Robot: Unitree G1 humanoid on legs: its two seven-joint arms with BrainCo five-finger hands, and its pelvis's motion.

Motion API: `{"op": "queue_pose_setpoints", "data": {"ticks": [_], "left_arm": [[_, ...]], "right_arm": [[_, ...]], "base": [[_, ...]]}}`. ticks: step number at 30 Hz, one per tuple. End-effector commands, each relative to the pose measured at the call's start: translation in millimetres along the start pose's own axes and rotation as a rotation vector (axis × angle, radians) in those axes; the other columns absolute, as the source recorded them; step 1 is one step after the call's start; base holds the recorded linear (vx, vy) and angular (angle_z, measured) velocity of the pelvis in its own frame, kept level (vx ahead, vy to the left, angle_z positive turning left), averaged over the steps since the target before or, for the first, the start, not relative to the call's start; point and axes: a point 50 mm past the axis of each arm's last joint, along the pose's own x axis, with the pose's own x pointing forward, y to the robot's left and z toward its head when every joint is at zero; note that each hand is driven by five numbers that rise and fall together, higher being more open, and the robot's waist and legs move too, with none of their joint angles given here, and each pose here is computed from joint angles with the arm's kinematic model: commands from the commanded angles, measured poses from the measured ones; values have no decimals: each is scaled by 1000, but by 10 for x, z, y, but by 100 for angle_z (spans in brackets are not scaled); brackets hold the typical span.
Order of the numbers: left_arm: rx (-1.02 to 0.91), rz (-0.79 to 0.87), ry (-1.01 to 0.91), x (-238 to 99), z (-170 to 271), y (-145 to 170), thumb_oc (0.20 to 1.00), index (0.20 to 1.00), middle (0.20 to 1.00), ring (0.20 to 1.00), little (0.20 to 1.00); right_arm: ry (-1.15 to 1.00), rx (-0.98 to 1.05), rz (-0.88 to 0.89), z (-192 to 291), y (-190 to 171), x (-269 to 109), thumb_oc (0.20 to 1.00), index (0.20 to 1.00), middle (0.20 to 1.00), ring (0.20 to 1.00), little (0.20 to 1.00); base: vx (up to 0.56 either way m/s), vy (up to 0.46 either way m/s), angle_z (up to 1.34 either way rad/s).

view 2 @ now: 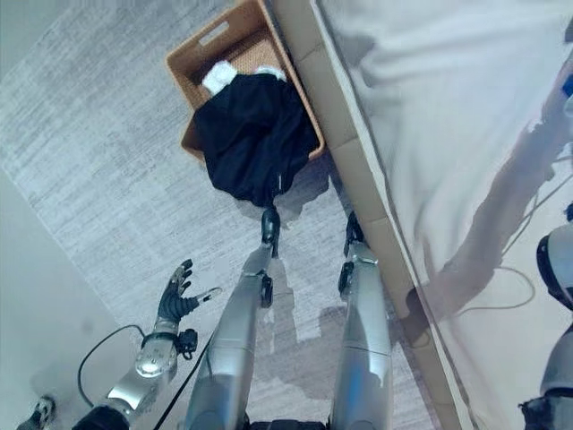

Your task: Pick up clothes into the bucket

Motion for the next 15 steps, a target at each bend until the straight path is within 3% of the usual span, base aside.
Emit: {"op": "queue_pose_setpoints", "data": {"ticks": [1, 15], "left_arm": [[80, 48, 22, -52, -129, 241, 1000, 1000, 1000, 1000, 1000], [155, 20, 138, -96, -392, 340, 1000, 1000, 1000, 1000, 1000]], "right_arm": [[-38, 194, -154, 102, -371, 143, 200, 200, 200, 200, 200], [-53, 263, -19, 3, -114, -16, 200, 200, 200, 200, 200]], "base": [[-54, 85, -9], [2, 81, -7]]}}
